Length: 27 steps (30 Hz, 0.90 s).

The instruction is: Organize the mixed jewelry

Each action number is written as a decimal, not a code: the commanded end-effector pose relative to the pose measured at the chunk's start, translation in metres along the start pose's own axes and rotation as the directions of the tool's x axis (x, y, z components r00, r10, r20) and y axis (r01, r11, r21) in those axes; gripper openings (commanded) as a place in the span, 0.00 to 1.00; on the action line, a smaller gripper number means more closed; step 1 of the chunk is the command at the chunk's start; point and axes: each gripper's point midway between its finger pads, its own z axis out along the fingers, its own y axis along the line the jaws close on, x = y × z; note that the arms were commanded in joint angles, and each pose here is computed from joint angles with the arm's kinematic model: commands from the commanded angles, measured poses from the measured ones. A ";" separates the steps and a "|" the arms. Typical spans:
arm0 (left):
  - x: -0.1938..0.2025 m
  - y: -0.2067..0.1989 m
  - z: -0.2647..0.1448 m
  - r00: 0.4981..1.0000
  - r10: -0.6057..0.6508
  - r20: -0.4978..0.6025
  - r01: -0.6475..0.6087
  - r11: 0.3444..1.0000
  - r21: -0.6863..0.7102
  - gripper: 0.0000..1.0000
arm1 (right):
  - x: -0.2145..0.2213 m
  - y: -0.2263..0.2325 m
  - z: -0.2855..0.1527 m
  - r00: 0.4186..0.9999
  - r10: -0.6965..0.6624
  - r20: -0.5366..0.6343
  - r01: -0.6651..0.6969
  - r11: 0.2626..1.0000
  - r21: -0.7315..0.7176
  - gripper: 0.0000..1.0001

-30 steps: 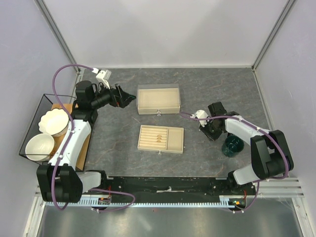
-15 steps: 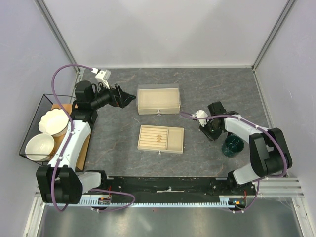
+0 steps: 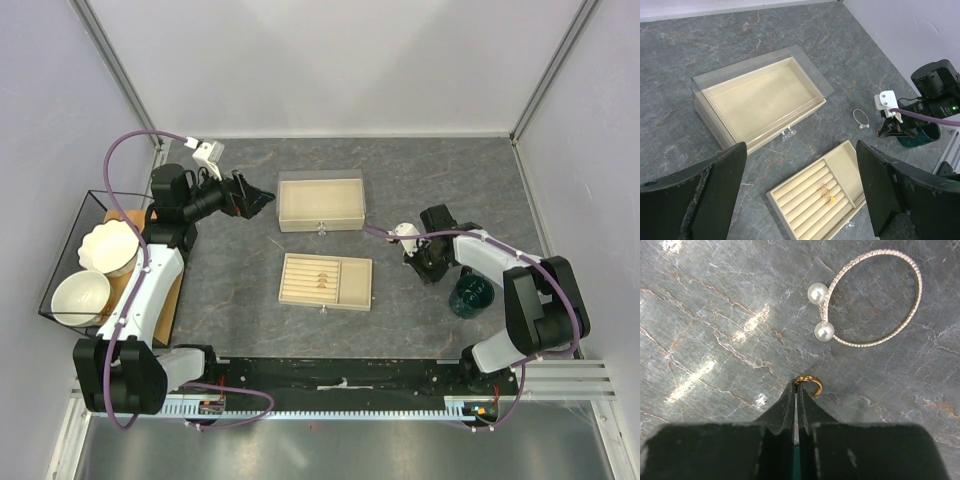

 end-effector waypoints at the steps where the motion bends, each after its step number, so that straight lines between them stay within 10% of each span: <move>1: -0.008 -0.008 0.000 0.997 0.064 0.035 -0.066 0.997 0.041 0.97 | -0.016 -0.008 -0.003 0.999 -0.017 0.045 0.017 1.000 0.013 0.03; 10: 0.010 -0.051 0.004 0.995 0.103 0.010 -0.102 0.951 0.293 0.94 | -0.090 0.027 -0.091 0.949 -0.097 0.300 0.157 0.971 -0.183 0.00; 17: 0.031 -0.122 -0.003 0.924 0.365 0.113 -0.369 0.772 0.518 0.94 | -0.128 0.111 -0.164 0.882 -0.157 0.444 0.394 0.762 -0.514 0.00; 27: 0.040 -0.152 0.005 0.830 0.506 0.235 -0.537 0.608 0.585 0.94 | -0.168 0.193 -0.180 0.812 -0.272 0.516 0.571 0.555 -0.605 0.01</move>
